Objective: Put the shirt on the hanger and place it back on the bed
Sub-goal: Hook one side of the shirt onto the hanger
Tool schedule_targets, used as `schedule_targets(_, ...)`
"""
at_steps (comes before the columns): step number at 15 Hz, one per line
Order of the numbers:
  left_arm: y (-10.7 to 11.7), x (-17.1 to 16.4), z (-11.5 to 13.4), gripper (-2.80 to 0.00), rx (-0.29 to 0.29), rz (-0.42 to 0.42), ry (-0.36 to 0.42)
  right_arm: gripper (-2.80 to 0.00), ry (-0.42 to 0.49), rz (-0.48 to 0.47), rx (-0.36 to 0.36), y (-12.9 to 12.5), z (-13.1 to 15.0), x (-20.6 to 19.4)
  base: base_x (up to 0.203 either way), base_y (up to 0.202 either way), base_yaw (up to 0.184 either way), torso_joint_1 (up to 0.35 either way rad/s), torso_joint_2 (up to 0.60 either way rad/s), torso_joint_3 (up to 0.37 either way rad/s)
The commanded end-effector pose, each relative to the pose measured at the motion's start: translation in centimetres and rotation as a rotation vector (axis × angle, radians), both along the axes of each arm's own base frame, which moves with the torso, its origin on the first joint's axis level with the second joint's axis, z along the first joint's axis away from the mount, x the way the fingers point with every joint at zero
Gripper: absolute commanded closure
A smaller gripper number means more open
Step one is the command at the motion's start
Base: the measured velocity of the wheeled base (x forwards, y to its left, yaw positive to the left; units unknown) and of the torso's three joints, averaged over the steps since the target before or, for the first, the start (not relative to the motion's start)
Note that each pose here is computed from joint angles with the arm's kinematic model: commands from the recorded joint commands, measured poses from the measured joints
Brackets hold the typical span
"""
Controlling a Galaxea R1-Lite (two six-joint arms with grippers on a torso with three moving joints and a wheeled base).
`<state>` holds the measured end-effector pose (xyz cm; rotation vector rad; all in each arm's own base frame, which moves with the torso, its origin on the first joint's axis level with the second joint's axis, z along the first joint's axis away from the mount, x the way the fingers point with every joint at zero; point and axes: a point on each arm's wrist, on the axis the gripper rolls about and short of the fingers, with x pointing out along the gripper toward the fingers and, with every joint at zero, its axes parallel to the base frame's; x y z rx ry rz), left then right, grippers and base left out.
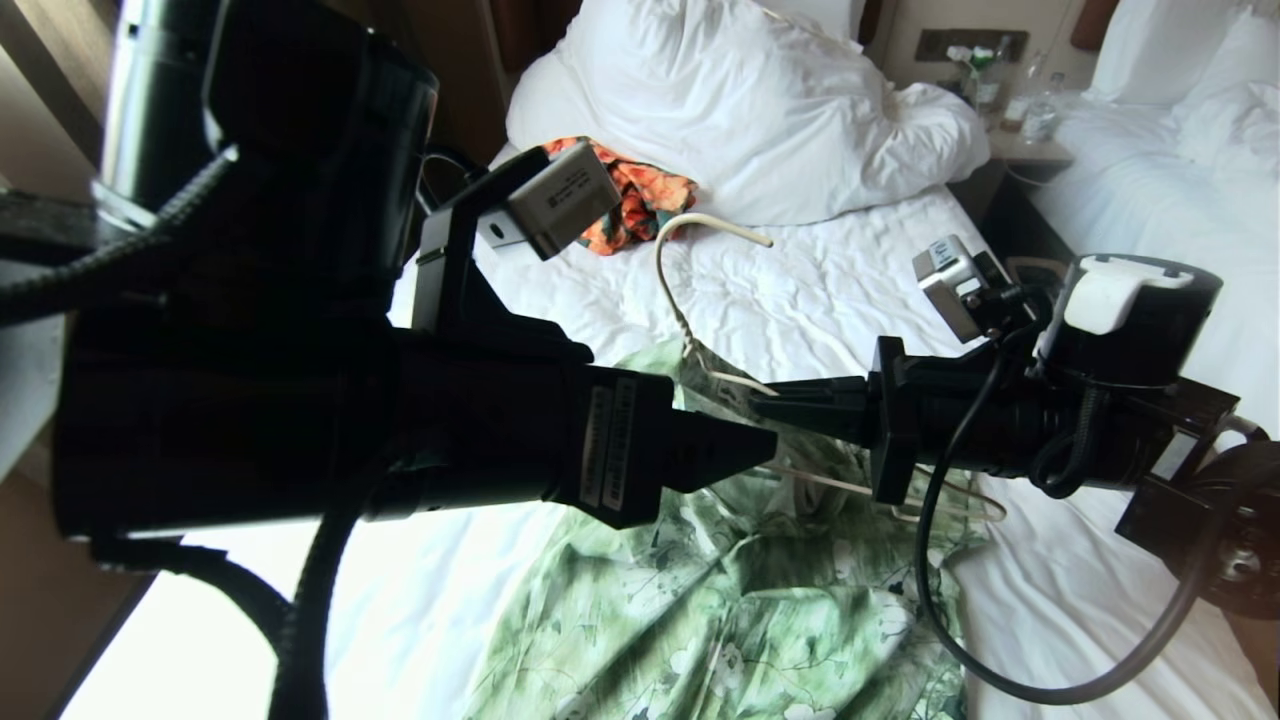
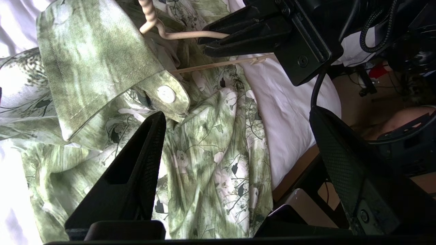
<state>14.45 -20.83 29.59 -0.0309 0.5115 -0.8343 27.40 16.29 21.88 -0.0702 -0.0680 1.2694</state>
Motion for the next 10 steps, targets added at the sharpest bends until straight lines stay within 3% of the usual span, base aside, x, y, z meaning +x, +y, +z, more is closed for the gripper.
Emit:
schedule_targets(1,0.7,-0.2,0.3,-2.8,-0.012,0.011,-0.002,0.0,0.014,-0.002,-0.008,0.3,-0.8,0.3,0.0,0.0,0.0,0.0,0.0,0.0)
schedule_targets(3,2.1,-0.5,0.4,-2.8,-0.019,0.035,-0.009,0.0,0.0,-0.007,0.001,0.3,-0.5,0.3,0.0,0.0,0.0,0.0,0.0,0.0)
schedule_targets(7,6.9,-0.7,0.3,-2.8,-0.034,0.175,-0.029,0.0,-0.036,0.004,0.069,1.2,0.3,-0.1,0.0,0.0,0.0,0.0,0.0,0.0)
schedule_targets(10,9.8,-0.9,-1.6,-2.8,-0.007,0.283,-0.001,0.0,-0.04,-0.004,0.084,2.2,0.0,-0.3,0.0,0.0,0.0,0.0,0.0,0.0)
